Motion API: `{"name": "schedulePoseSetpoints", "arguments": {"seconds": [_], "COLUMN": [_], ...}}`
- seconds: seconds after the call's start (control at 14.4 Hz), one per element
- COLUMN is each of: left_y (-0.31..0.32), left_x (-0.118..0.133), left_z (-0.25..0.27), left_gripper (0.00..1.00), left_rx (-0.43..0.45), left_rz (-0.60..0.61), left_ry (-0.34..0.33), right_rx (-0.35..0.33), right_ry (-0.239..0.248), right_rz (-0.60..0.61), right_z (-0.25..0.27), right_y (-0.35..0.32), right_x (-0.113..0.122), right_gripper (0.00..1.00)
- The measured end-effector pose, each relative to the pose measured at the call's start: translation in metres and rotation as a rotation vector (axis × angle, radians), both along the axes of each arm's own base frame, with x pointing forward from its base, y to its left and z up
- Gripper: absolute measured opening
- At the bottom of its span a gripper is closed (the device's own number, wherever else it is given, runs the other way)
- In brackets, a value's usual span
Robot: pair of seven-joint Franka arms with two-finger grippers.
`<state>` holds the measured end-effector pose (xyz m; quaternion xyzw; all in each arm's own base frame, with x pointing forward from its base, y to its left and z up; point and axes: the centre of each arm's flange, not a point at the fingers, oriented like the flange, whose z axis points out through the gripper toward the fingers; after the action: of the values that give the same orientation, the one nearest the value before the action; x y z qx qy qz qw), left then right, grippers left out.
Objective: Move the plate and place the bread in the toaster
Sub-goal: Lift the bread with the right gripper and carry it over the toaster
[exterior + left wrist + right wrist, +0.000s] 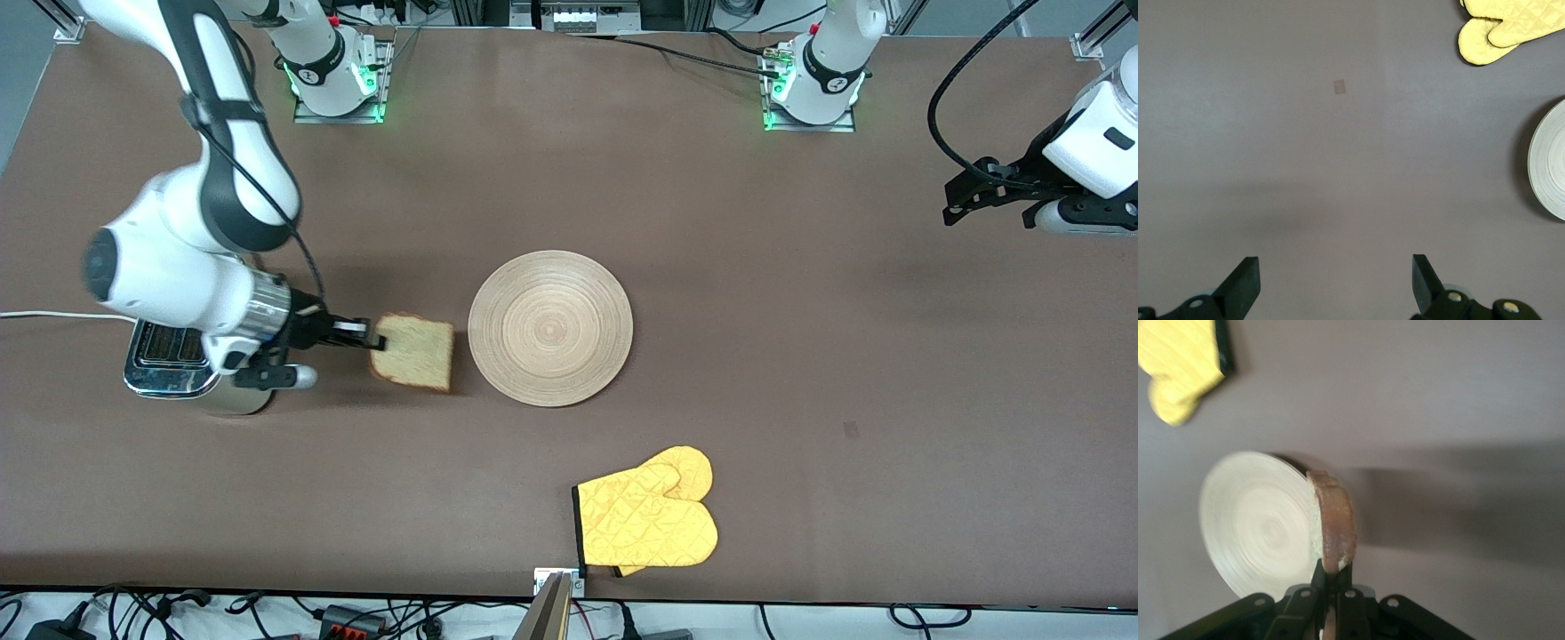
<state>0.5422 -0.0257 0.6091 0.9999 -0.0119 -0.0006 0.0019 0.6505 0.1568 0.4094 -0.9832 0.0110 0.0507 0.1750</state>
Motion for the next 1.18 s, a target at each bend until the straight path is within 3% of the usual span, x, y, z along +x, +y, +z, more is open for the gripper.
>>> {"name": "schedulePoseSetpoints", "arguments": {"seconds": [0.28, 0.76, 1.18], "left_y": [0.0, 0.0, 0.0], "left_x": [0.0, -0.001, -0.002], "left_z": [0.0, -0.001, -0.002], "left_gripper": [1.0, 1.0, 1.0], "left_rx": [0.0, 0.001, 0.001], "left_rz": [0.0, 0.001, 0.001], "left_ry": [0.0, 0.015, 0.021], "right_rx": [-0.339, -0.766, -0.896], "right_ry": [0.061, 0.091, 0.193], "right_rz": [0.146, 0.278, 0.343], "right_z": [0.069, 0.134, 0.074], "right_y": [-0.029, -0.09, -0.102], "right_x": [0.001, 0.001, 0.022], "right_gripper": [0.08, 0.08, 0.08]}}
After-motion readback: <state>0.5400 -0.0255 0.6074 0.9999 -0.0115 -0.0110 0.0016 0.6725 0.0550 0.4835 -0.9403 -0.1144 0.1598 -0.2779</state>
